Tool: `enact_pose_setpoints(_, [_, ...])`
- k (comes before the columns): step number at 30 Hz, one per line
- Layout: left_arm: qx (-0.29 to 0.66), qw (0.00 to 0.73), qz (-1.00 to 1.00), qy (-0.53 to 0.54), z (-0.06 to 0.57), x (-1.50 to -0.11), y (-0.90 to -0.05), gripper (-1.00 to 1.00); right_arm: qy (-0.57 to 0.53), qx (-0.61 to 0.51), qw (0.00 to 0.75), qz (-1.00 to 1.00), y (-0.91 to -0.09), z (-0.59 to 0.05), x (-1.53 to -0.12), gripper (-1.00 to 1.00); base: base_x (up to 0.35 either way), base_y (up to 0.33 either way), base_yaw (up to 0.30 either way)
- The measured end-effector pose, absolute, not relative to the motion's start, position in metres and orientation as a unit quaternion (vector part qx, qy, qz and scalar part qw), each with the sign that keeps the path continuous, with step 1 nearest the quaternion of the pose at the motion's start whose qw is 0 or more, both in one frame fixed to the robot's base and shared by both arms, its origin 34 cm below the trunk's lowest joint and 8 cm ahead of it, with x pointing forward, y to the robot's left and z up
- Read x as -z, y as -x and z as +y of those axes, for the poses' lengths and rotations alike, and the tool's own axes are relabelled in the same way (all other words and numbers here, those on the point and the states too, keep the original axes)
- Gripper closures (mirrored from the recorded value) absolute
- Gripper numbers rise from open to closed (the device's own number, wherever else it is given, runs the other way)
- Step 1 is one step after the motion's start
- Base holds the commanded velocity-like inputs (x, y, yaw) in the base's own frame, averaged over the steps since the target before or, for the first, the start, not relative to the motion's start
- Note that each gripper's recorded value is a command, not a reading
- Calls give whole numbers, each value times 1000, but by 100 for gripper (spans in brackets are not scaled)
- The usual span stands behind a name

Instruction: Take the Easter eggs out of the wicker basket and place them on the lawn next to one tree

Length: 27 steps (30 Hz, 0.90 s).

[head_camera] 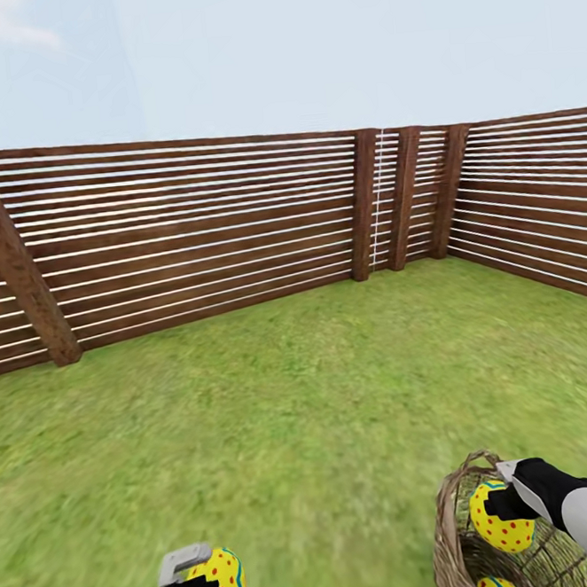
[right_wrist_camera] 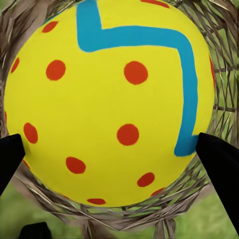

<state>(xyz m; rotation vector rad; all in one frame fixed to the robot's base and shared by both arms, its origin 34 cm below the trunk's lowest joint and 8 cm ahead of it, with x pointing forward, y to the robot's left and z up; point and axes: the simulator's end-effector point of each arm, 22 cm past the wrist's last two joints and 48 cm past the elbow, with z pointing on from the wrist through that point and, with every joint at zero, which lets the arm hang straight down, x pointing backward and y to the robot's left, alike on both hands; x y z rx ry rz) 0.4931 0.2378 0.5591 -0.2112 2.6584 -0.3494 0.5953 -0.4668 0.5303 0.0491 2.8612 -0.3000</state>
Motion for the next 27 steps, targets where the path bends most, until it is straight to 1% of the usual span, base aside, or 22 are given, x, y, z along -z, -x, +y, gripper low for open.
enact_pose_setpoints(2, [107, 198, 972, 67, 244, -557, -482, 100, -17, 103, 132, 986, -596, -466, -534, 100, 0, 0, 0])
enact_pose_setpoints(3, [75, 184, 979, 51, 255, -554, -475, 100, -17, 103, 132, 986, -596, -466, -536, 100, 0, 0, 0])
enact_pose_setpoints(4, [63, 181, 980, 45, 260, -555, -474, 100, -16, 103, 132, 986, -597, -465, -538, 100, 0, 0, 0])
enact_pose_setpoints(10, [61, 191, 979, 43, 258, -573, -481, 100, -13, 97, 132, 986, -599, -455, -547, 100, 0, 0, 0])
enact_pose_setpoints(17, [64, 200, 977, 42, 255, -592, -488, 100, -15, 99, 131, 986, -599, -459, -560, 100, 0, 0, 0])
enact_pose_setpoints(21, [72, 195, 977, 47, 252, -595, -486, 100, -23, 105, 125, 986, -593, -472, -567, 100, -272, 0, 0])
enact_pose_setpoints(27, [74, 193, 977, 47, 251, -604, -486, 100, -22, 104, 125, 986, -594, -470, -577, 100, -341, 0, 0])
